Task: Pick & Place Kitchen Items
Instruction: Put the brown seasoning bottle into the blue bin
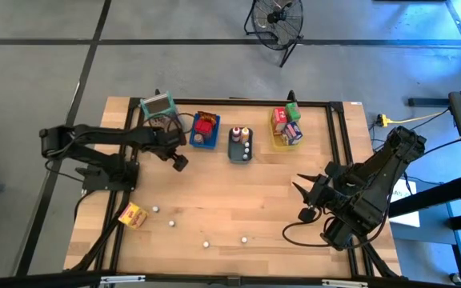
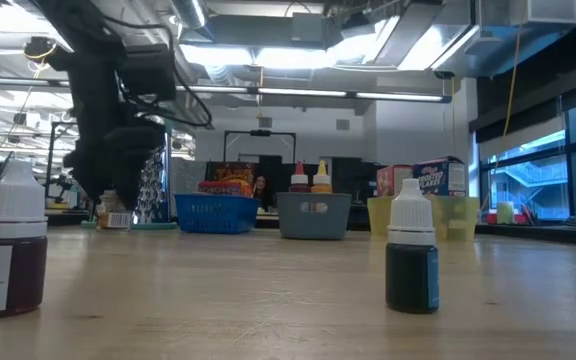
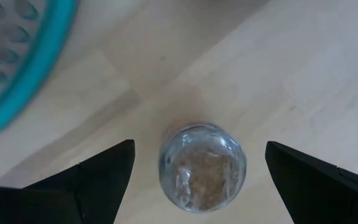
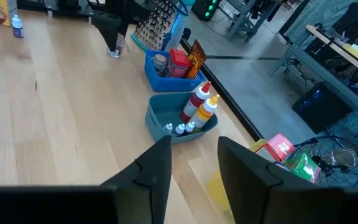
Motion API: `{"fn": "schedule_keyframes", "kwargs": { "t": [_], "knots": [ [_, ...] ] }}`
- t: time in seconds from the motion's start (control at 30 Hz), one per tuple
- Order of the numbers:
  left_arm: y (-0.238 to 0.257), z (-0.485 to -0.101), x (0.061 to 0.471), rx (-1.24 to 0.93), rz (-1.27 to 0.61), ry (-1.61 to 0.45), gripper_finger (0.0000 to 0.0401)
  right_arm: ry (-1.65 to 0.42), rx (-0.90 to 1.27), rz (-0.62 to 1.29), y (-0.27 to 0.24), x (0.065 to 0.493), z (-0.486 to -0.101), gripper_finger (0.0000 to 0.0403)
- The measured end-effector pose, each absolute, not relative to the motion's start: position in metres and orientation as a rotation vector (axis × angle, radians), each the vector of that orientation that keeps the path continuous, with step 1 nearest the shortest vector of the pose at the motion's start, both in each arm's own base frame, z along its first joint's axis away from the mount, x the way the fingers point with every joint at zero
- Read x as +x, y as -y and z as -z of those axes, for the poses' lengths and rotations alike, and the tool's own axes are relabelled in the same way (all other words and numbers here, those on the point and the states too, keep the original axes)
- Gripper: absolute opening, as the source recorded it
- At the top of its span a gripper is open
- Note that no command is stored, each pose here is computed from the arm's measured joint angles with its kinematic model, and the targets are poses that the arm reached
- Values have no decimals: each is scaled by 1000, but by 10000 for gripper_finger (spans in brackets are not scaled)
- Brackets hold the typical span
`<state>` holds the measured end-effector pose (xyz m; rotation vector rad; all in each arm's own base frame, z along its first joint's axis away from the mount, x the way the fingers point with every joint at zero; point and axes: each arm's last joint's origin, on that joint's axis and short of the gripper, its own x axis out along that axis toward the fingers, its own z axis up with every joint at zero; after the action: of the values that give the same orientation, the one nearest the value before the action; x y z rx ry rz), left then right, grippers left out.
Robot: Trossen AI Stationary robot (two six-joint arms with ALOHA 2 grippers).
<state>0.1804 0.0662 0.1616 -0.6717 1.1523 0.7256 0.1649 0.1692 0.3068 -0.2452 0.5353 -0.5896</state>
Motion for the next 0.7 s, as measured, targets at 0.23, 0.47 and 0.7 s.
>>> {"fn": "schedule_keyframes", "kwargs": {
  "t": [0.23,0.47,0.7],
  "knots": [
    [-66,-155,183,-711,-716,-1195,357,-537,-243,589,-169,165,-307,133],
    [-69,-150,184,-700,-736,-1214,339,-535,-239,589,-170,165,-307,133],
    [-71,-149,189,-695,-733,-1168,315,-534,-239,589,-170,165,-307,133]
  ]
}}
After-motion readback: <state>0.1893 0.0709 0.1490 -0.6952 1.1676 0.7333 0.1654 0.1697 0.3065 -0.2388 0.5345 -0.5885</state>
